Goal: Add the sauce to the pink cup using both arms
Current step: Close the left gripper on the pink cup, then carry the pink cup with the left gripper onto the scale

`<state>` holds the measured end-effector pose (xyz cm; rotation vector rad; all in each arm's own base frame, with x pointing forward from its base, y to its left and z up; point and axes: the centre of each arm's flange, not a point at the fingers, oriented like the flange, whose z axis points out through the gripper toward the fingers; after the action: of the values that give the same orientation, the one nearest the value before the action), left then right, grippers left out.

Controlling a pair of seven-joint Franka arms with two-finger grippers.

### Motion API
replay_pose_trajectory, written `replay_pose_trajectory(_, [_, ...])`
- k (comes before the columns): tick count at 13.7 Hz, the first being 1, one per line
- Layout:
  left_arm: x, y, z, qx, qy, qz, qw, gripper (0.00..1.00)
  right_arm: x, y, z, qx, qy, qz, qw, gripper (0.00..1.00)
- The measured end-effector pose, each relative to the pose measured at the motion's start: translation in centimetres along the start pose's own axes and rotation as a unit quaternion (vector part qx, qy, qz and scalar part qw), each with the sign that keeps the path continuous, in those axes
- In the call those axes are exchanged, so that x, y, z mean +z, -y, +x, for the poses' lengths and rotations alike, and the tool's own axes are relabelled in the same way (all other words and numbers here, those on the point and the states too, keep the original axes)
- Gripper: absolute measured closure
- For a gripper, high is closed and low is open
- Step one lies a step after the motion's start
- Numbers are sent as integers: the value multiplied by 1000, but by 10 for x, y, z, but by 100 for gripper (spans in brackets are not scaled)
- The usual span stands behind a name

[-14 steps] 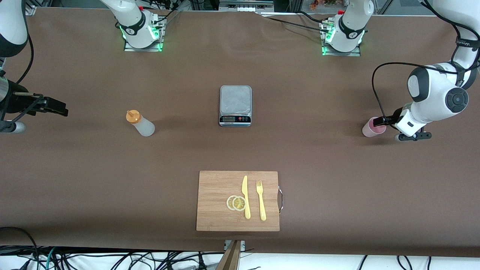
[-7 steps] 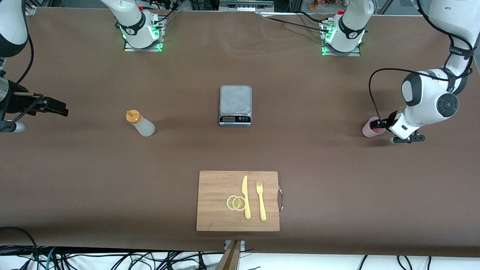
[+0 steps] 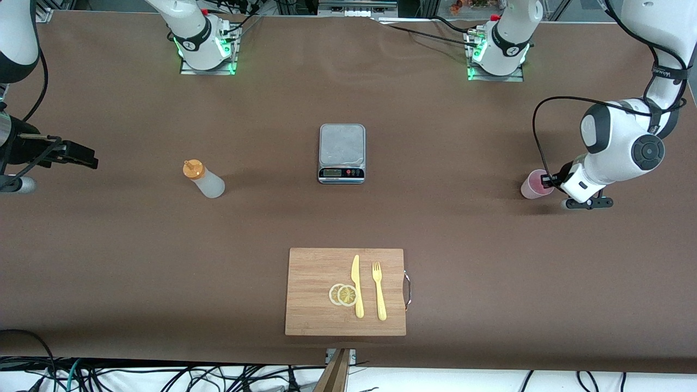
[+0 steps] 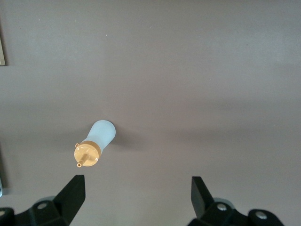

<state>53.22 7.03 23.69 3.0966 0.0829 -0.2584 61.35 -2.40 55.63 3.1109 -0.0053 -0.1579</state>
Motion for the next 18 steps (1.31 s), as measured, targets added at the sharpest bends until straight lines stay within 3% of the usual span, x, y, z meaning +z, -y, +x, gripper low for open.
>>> replay_pose_trajectory(4, [-46,-53,3,44,-3,-4,999,96,0,-2,0,-2,0,0,1000,0])
replay_pose_trajectory(7, [-66,-139,-6,77,-15,-24,997,96,0,-2,0,-2,0,0,1000,0])
replay_pose_trajectory(13, [-65,-338,-83,37,-5,-32,999,96,0,-2,0,-2,0,0,1000,0])
replay_pose_trajectory(18, [-52,-432,-139,-7,-8,-74,997,96,0,-2,0,-2,0,0,1000,0])
